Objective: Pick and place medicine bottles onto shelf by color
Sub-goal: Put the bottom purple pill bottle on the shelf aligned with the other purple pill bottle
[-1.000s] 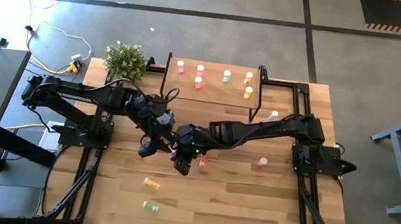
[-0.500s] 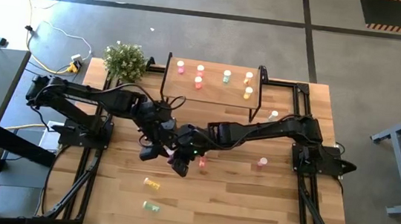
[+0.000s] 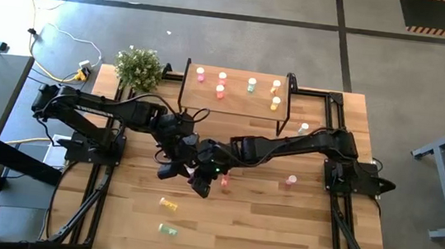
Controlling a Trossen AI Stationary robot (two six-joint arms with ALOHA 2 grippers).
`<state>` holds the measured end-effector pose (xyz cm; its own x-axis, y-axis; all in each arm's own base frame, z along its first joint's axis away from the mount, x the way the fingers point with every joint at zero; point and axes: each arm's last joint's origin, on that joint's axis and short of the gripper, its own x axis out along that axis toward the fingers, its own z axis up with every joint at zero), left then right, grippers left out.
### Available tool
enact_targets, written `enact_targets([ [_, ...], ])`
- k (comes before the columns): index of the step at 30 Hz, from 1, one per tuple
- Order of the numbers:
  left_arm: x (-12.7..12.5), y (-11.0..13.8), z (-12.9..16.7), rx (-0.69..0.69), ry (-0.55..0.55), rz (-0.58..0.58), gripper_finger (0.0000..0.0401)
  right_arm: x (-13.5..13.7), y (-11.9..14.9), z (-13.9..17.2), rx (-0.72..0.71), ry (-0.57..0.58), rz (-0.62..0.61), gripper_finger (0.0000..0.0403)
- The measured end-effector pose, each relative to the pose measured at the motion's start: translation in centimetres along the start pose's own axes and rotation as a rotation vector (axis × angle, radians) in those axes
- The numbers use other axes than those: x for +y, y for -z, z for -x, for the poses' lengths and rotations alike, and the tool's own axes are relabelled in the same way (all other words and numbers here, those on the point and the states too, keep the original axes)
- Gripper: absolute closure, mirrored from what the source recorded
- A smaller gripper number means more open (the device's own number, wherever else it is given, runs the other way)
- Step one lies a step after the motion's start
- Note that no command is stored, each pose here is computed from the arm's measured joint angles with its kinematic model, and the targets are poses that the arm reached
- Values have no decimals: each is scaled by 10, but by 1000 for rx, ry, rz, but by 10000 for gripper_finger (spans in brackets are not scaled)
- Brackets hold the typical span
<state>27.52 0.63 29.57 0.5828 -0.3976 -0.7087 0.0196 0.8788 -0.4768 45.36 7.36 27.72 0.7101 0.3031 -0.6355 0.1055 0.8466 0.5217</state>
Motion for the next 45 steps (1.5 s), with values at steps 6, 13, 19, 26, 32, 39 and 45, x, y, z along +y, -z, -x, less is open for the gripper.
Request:
enact_targets([
  [6,-1,0,-1,0,-9,-7,261,0,0,0,2,2,-2,320],
  [13,-1,0,0,1,-5,-18,291,0,0,0,-2,1,-2,320],
  [19,-1,0,0,1,-5,-18,289,-1,-1,0,-4,2,-2,320],
  [26,-1,0,-1,1,-6,-18,289,-1,-1,0,-3,3,0,320],
  [32,-1,0,-1,0,-7,-20,289,-1,-1,1,-2,4,0,317],
  [39,0,2,-1,14,-20,-29,290,-2,0,1,7,9,-3,253],
  [45,2,6,-1,44,-63,-34,290,-4,4,1,69,10,-35,219],
])
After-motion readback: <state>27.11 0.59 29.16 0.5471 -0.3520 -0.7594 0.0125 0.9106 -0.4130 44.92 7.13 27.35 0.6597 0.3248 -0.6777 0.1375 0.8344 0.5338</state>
